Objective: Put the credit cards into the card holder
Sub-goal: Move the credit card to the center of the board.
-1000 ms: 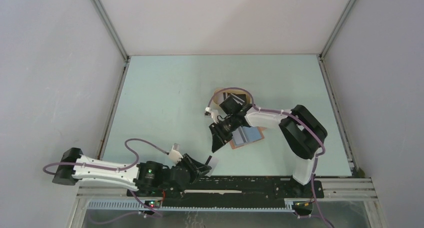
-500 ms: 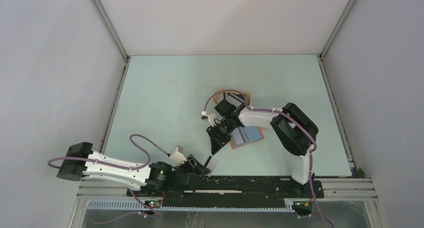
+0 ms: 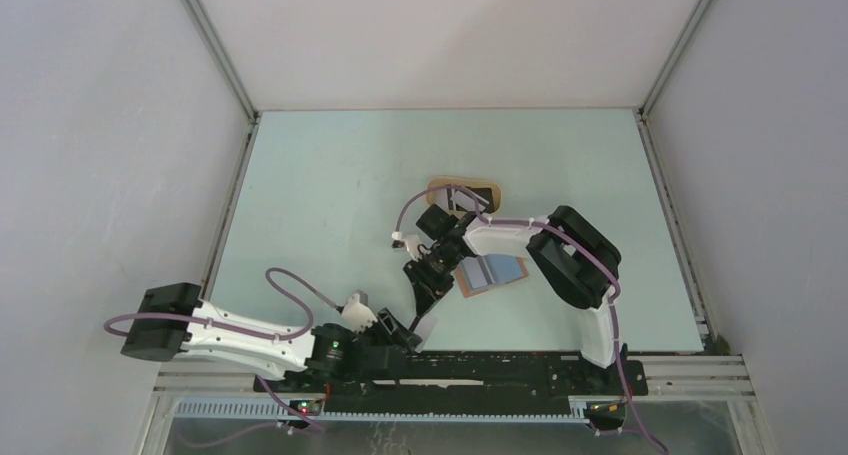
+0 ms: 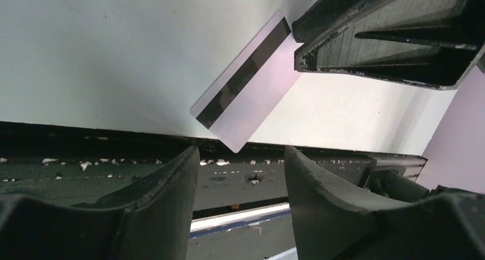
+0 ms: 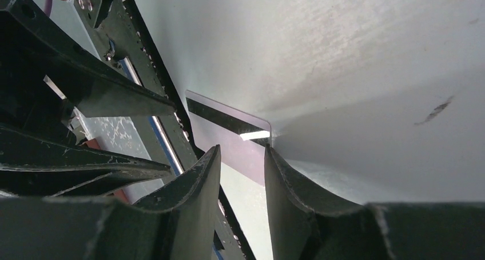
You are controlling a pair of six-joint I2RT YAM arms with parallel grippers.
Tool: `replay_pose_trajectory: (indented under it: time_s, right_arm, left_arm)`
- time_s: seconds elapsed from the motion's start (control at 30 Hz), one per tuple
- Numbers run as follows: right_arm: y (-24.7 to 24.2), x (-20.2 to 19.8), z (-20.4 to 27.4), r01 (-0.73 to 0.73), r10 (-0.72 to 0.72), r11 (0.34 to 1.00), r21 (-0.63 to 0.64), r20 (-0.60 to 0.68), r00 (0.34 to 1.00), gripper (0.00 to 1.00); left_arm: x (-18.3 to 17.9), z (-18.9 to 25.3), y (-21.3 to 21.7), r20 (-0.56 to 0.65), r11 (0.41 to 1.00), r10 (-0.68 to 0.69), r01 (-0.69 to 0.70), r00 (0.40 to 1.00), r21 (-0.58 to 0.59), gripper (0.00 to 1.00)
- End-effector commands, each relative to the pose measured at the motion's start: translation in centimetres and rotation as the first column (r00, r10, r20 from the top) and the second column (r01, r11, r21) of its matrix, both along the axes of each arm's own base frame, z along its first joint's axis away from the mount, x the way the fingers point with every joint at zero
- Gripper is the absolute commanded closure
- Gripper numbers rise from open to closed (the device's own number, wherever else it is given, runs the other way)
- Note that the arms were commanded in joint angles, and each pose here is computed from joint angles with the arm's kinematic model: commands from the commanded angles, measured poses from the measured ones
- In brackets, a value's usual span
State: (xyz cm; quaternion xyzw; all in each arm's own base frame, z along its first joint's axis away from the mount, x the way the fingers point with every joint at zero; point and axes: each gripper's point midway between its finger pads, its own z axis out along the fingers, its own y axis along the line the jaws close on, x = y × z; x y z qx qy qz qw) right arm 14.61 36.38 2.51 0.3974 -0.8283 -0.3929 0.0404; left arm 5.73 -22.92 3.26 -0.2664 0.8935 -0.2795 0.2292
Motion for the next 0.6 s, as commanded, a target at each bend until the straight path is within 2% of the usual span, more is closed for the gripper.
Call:
replay_pose_trajectory:
  time_s: [0.0, 0.57]
  right_arm:
    - [0.72, 0.33, 0.79, -0.020, 0.020, 0.999, 0.026, 0.009, 1.000, 0.57]
    - [1.05, -0.05, 0.39, -0.047, 0.048, 0.998, 0.029, -0.009, 0.999, 0.58]
  left_arm:
    - [2.48, 3.80, -2.78, -0.307, 0.789, 0.419, -0.509, 0.855, -0.343, 0.39]
    - [2.57, 3.58, -3.39, -0.350, 0.783, 0.430, -0.536, 0.833, -0.316, 0.37]
